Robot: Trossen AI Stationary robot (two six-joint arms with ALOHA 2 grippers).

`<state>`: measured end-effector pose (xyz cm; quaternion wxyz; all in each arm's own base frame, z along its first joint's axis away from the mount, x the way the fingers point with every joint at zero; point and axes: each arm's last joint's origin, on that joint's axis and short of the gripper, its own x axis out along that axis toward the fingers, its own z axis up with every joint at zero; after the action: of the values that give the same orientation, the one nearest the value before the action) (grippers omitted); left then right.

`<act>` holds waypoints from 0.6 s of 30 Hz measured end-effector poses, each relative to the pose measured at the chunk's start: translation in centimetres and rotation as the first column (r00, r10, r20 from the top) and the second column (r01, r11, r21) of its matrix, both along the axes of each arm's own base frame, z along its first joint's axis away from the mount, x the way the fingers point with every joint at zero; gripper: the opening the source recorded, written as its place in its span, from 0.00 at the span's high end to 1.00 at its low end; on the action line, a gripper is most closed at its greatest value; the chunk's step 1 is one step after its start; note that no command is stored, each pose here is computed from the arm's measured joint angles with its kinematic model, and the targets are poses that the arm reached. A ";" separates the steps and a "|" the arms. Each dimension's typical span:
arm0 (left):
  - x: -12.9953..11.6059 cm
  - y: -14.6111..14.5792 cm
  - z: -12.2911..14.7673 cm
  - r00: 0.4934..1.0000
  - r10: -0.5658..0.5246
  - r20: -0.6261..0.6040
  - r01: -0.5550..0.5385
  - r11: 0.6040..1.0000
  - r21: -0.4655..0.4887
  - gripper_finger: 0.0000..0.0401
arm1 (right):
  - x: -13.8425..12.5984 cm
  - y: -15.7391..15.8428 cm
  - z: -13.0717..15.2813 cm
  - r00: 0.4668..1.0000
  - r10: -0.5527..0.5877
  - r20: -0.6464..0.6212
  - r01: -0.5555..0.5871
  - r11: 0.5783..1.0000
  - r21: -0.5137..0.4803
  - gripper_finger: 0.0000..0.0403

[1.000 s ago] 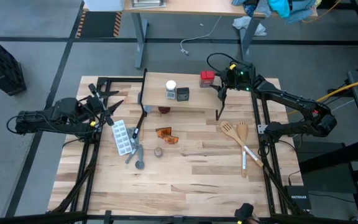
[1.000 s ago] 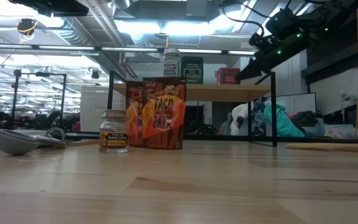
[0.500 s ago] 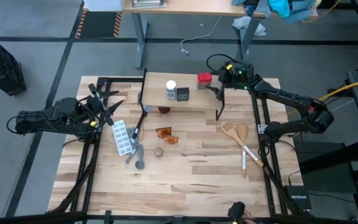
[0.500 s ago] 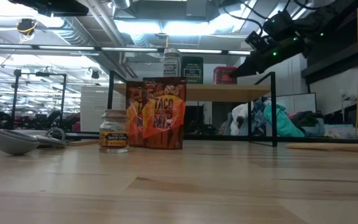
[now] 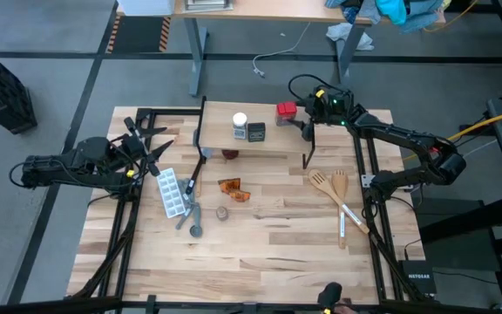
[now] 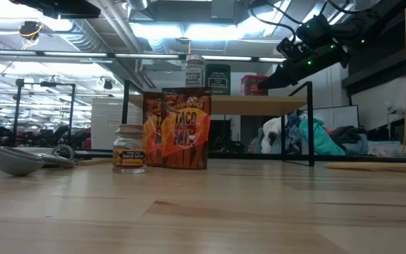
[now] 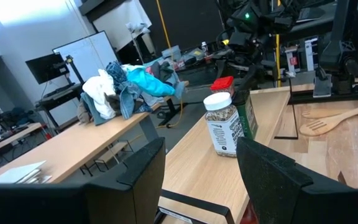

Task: Shelf spices
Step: Remove the red seasoning can from the shelf

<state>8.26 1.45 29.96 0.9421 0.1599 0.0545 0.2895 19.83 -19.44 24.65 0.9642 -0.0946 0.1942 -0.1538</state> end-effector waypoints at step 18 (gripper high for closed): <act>0.0 0.0 0.0 1.000 0.000 0.000 0.000 1.000 0.000 0.52 | 0.0 0.2 -0.1 0.998 0.054 0.013 -0.054 0.997 0.045 0.50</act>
<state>8.26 1.45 29.95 0.9421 0.1600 0.0546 0.2896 19.85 -19.21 24.57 0.9710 -0.0768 0.1894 -0.1237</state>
